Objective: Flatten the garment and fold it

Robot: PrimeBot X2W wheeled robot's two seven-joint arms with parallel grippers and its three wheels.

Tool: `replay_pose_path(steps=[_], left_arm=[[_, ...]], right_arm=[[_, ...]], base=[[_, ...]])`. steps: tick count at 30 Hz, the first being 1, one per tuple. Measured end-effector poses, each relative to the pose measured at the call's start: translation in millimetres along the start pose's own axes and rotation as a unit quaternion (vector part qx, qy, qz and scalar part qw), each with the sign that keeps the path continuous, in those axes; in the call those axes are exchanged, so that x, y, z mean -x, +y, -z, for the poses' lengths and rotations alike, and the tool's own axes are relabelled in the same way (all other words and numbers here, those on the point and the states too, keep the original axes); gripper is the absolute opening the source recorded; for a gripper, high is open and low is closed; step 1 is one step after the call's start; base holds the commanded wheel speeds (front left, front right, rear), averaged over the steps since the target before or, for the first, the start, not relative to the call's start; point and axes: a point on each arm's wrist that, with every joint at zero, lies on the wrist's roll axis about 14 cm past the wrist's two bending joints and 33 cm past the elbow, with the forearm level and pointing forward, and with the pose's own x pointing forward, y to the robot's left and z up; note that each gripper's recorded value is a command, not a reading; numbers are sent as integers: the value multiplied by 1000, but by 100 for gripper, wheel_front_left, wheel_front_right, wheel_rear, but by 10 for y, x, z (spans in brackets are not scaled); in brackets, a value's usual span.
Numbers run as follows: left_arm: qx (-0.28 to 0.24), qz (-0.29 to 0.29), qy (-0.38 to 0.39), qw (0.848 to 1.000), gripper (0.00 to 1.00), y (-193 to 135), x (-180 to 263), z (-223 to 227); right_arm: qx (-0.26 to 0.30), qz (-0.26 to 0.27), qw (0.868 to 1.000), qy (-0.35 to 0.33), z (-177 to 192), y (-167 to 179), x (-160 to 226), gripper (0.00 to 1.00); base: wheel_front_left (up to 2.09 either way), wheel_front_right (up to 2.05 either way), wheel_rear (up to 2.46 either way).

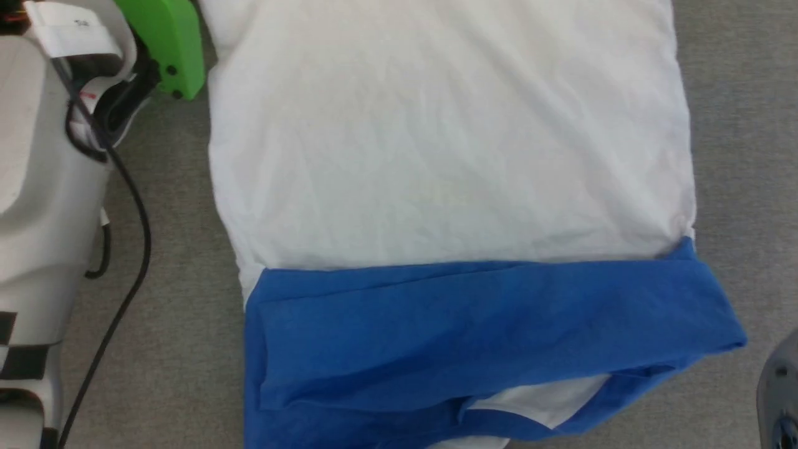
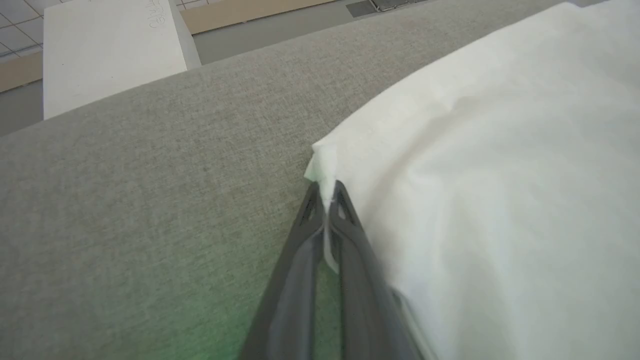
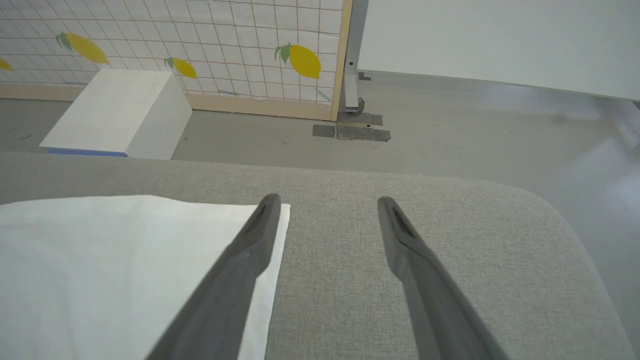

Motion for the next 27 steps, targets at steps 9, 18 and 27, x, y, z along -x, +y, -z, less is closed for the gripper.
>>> replay_pose_path(steps=[9,18,27], left_arm=[[-4,6,0,1000,0,-41,-28,44],[-5,-1,-5,1000,0,77,-60,113],[21,-14,-32,999,0,245,-78,95]], right_arm=[[-20,11,994,109,459,212,-604,100],[-42,5,984,173,1035,447,-955,100],[-63,5,987,150,993,504,-1121,0]], base=[[0,0,0],[0,0,0],[0,0,0]])
